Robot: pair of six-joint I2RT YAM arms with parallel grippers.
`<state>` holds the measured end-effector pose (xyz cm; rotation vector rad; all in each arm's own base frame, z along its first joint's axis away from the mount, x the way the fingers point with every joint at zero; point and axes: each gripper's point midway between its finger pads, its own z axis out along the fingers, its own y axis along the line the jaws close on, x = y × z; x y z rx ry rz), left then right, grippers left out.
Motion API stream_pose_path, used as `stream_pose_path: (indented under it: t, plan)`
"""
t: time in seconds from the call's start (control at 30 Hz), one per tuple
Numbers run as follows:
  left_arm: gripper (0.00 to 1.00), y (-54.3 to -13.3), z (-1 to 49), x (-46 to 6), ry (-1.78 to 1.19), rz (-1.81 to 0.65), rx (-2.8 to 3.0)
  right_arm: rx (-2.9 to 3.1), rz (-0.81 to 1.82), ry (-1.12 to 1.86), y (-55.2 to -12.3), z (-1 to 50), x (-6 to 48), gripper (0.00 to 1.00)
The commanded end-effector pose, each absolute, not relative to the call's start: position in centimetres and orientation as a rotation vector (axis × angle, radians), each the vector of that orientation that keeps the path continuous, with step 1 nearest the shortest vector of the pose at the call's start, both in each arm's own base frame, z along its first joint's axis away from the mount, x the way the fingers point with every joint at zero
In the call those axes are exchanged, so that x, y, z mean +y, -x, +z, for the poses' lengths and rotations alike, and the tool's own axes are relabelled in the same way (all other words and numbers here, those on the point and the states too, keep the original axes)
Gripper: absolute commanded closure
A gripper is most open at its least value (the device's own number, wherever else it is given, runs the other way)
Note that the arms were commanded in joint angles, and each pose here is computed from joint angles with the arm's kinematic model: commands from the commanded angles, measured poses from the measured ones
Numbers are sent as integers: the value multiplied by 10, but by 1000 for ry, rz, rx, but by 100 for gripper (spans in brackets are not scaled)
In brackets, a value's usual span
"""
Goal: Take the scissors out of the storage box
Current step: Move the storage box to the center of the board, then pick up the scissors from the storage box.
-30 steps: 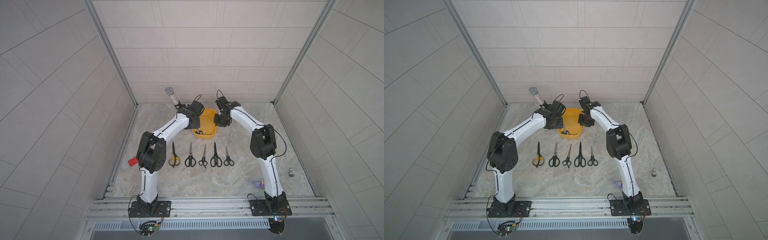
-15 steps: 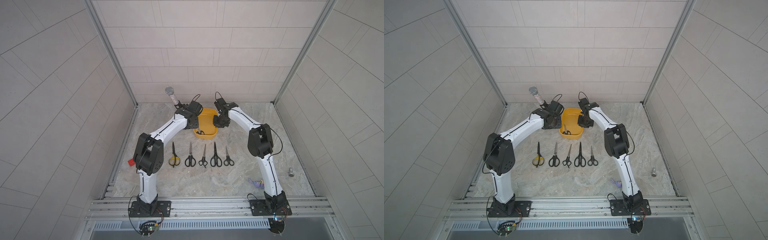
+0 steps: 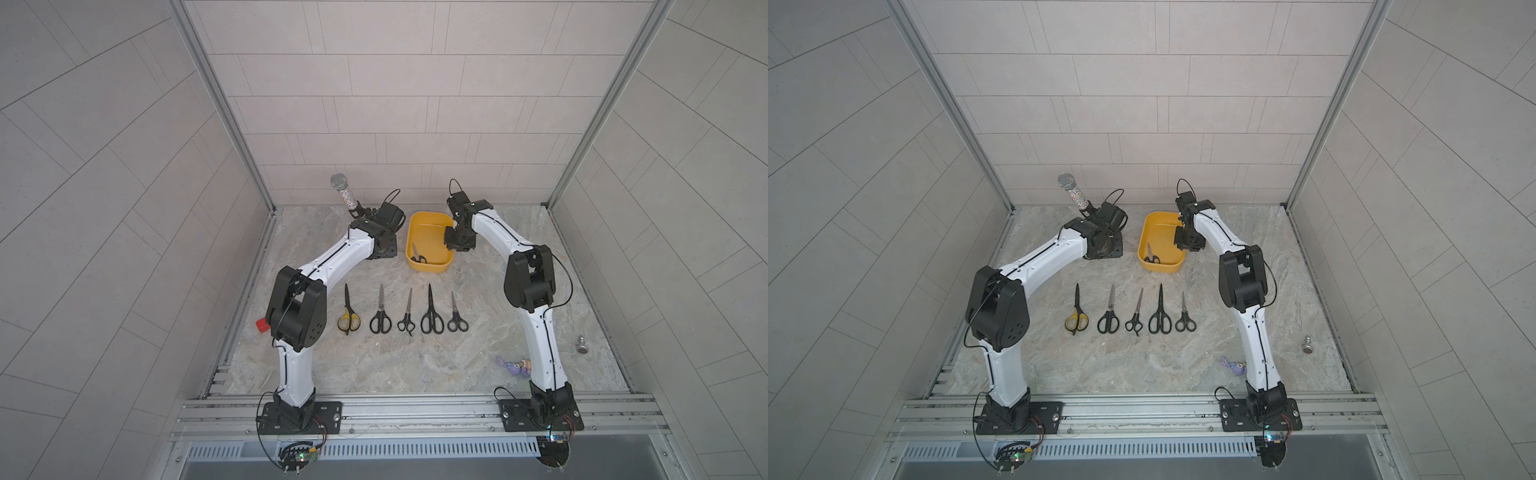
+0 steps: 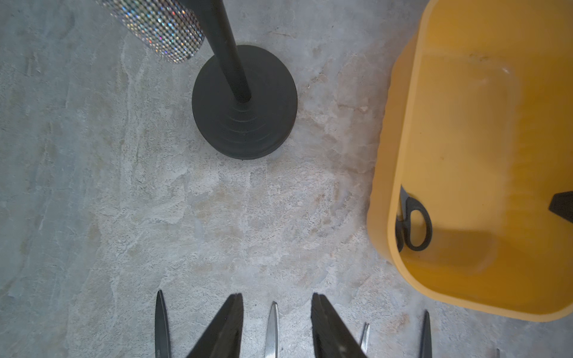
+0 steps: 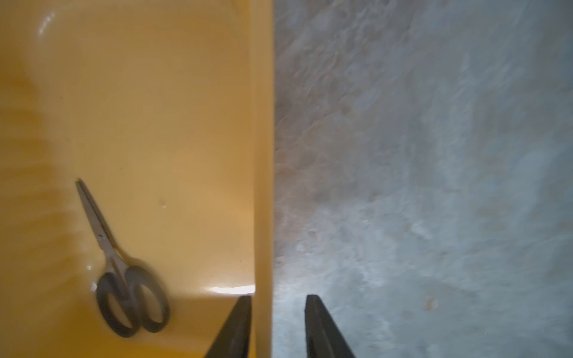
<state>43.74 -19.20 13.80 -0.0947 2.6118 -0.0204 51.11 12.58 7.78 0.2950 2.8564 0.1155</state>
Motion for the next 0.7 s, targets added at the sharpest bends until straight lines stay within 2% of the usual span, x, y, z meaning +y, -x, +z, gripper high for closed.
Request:
stream_pose_path:
  t: [0.0, 0.13, 0.27, 0.5, 0.67]
  plan:
    - [58, -435, 146, -190, 78, -24, 2602, 2819, -5, -191, -511, 108, 113, 52]
    - [58, -435, 146, -190, 78, -29, 2604, 2717, -8, -145, -517, 148, 114, 49]
    - [58, -434, 144, -189, 79, -23, 2609, 2659, 55, 15, -516, 174, 144, 48]
    - [58, -435, 148, -177, 108, -16, 2608, 2769, 381, 214, -499, 133, 212, 51]
    - [58, -434, 154, -173, 118, -22, 2597, 2819, 385, 298, -492, 107, 224, 53]
